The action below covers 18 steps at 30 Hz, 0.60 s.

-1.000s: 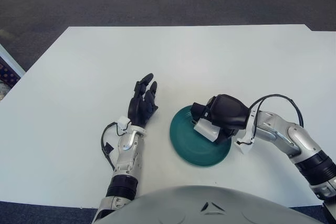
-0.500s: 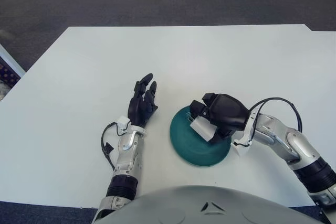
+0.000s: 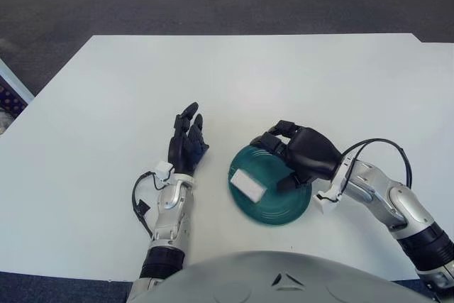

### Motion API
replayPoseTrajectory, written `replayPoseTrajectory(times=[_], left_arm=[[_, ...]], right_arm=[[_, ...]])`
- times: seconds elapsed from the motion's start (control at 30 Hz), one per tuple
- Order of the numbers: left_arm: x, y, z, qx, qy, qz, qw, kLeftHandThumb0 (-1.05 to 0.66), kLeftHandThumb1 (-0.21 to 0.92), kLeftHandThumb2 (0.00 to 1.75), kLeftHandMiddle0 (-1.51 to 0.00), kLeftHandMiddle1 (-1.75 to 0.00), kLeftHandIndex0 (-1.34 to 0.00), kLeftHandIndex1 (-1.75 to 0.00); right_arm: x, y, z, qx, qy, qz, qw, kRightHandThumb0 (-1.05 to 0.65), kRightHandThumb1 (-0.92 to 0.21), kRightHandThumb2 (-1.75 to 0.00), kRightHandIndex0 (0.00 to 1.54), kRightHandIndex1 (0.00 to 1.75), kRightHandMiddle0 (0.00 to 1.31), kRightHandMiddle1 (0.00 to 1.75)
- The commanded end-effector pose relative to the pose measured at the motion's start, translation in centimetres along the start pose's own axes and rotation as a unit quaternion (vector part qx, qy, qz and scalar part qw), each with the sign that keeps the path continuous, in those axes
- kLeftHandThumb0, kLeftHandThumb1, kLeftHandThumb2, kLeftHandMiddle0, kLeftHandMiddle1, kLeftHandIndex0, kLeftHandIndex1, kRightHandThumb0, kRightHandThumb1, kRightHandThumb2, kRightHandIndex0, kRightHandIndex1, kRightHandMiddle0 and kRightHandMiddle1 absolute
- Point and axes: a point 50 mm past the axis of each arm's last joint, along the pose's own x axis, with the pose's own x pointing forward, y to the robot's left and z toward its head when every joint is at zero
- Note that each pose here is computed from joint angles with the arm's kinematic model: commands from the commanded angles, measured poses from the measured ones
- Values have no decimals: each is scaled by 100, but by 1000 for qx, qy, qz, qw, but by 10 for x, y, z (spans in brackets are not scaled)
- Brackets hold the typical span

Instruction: Put the charger into the plate.

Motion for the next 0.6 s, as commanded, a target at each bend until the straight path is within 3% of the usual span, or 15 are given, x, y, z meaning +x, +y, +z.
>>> replayPoseTrajectory(times=[0.0, 0.33, 0.57], left_arm=[[-10, -8, -20, -47, 33, 12, 998, -72, 92, 87, -30, -3, 0, -73], [-8, -5, -23, -60, 30, 10, 998, -72, 92, 85, -33, -3, 0, -75], [-7, -3, -24, -76, 27, 2, 997, -71, 92, 85, -39, -4, -1, -80]], right_arm=[[0, 0, -1, 7, 1, -6, 1000, -103, -92, -98, 24, 4, 0, 36], [0, -1, -2, 18, -2, -13, 1000, -105, -92, -98, 22, 2, 0, 31], [2, -11, -8, 20, -1, -21, 1000, -105, -92, -100, 18, 0, 0, 28]])
